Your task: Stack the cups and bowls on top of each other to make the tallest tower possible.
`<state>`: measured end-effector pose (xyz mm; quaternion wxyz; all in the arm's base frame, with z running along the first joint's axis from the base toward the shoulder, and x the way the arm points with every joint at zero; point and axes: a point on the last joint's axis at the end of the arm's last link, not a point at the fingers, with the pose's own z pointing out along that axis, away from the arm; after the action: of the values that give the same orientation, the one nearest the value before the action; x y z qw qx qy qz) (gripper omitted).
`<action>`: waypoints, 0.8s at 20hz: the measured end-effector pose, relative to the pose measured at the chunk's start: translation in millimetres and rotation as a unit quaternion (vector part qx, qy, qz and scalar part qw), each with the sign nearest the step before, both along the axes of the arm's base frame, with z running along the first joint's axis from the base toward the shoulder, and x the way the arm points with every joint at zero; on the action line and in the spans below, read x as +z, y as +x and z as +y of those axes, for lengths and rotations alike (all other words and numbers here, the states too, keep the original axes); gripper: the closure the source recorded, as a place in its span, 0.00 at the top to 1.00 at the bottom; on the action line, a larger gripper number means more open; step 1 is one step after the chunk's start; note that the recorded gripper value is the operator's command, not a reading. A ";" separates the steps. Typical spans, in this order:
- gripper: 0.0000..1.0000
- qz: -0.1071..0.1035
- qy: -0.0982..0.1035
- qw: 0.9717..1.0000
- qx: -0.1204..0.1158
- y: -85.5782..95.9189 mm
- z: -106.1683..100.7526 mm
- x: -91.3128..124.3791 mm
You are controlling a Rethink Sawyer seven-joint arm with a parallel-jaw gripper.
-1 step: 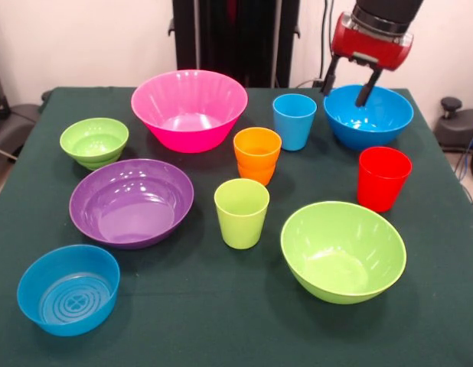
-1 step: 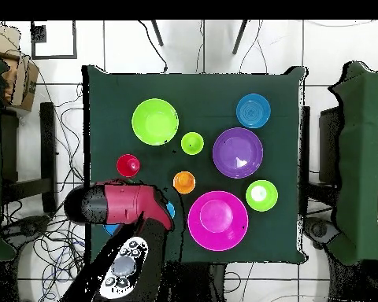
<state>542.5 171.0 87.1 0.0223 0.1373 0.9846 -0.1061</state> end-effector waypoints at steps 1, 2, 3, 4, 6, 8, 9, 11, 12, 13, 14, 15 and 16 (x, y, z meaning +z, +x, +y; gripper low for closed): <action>1.00 -0.001 -0.001 1.000 -0.002 2.3 -0.6 -1.0; 1.00 -0.002 -0.001 1.000 -0.003 4.7 -1.2 -2.2; 1.00 -0.004 -0.002 1.000 -0.004 7.9 -2.0 -3.6; 1.00 -0.005 -0.003 1.000 -0.004 10.1 -2.4 -4.4; 1.00 -0.005 -0.005 1.000 -0.005 14.3 -3.1 -5.0; 1.00 -0.004 -0.006 1.000 -0.008 17.5 -4.5 -5.0; 1.00 -0.003 -0.006 1.000 -0.010 18.7 -5.1 -4.8; 1.00 0.000 -0.006 1.000 -0.015 21.2 -6.4 -3.9; 1.00 0.001 -0.005 1.000 -0.018 21.9 -6.5 -3.4; 1.00 0.004 -0.001 1.000 -0.031 24.1 -5.6 -1.1; 1.00 0.006 0.001 0.999 -0.037 24.7 -5.0 -0.3; 1.00 0.007 0.003 0.999 -0.042 25.1 -4.4 0.2; 1.00 0.009 0.010 0.998 -0.058 26.5 -2.4 1.5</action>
<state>568.9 168.6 88.6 0.0057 0.1937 0.9760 -0.0990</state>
